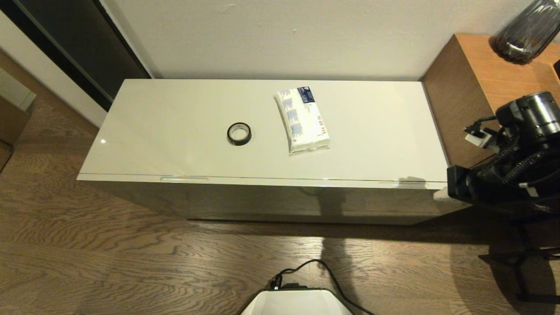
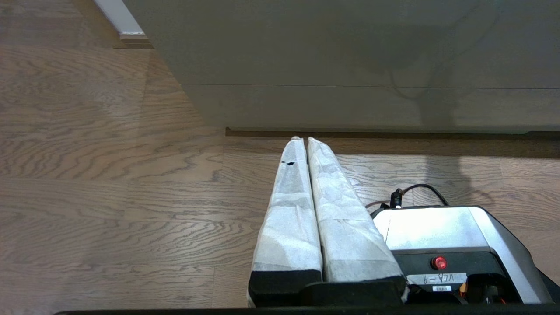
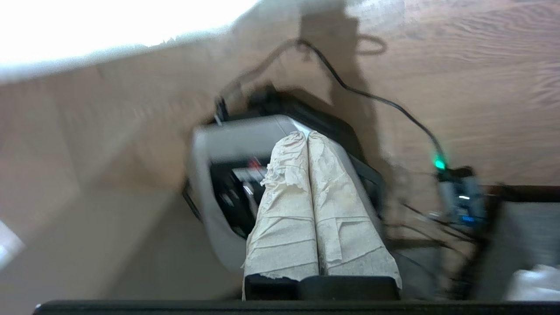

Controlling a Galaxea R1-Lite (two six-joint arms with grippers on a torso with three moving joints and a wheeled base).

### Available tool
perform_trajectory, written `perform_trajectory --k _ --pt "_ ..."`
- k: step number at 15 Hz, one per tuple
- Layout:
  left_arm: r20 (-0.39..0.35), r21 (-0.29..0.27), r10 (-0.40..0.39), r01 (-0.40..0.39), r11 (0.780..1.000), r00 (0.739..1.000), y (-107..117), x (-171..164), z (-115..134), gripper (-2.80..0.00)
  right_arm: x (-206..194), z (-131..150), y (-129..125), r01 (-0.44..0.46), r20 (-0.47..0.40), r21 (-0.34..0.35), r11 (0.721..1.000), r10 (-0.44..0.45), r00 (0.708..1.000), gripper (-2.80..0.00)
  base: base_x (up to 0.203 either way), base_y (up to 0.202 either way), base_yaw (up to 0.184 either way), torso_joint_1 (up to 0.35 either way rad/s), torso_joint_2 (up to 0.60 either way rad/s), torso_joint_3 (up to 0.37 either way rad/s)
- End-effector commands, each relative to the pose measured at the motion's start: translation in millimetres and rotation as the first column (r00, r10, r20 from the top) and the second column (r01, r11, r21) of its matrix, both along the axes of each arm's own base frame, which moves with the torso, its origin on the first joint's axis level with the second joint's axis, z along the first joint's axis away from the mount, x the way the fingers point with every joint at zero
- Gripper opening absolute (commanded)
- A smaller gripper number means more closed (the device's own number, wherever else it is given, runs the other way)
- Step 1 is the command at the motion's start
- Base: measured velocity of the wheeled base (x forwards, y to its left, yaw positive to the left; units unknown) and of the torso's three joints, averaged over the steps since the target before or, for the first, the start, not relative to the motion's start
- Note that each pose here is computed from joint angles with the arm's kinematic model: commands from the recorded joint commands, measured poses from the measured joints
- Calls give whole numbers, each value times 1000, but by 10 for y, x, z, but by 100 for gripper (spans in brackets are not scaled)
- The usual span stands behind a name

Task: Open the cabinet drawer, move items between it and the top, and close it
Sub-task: Open the drawer

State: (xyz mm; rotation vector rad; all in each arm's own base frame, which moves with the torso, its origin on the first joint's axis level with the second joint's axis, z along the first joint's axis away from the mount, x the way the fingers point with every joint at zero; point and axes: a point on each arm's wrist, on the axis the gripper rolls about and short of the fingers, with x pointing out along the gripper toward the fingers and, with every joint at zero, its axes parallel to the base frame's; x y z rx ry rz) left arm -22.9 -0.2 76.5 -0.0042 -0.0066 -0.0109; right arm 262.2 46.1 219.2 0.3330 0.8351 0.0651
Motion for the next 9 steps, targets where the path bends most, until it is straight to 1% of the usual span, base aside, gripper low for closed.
perform_trajectory --k 1,2,4,5,6,7,8,9 --pt "1 0 0 0 1000 1000 0 1 2 -280 321 -217 162 48 -61 -1 999 -48 997 -280 0 0 0 0 0 0" --pt "-1 0 0 0 1000 1000 0 1 1 -280 390 -274 189 60 -62 -6 998 -60 996 -280 0 0 0 0 0 0" --pt "-1 0 0 0 1000 1000 0 1 1 -280 466 -313 212 70 -33 2 998 -70 997 -280 0 0 0 0 0 0" --pt "-1 0 0 0 1000 1000 0 1 1 -280 494 -341 218 84 -34 14 996 -84 996 -280 0 0 0 0 0 0" --pt "-1 0 0 0 1000 1000 0 1 1 -280 525 -346 224 113 -24 41 993 -112 993 -280 0 0 0 0 0 0" --pt "-1 0 0 0 1000 1000 0 1 1 -280 559 -330 229 142 4 71 987 -143 990 -280 0 0 0 0 0 0" --pt "-1 0 0 0 1000 1000 0 1 1 -280 584 -315 231 164 30 83 983 -167 986 -280 0 0 0 0 0 0" --pt "-1 0 0 0 1000 1000 0 1 1 -280 591 -321 236 169 39 81 982 -173 984 -280 0 0 0 0 0 0"
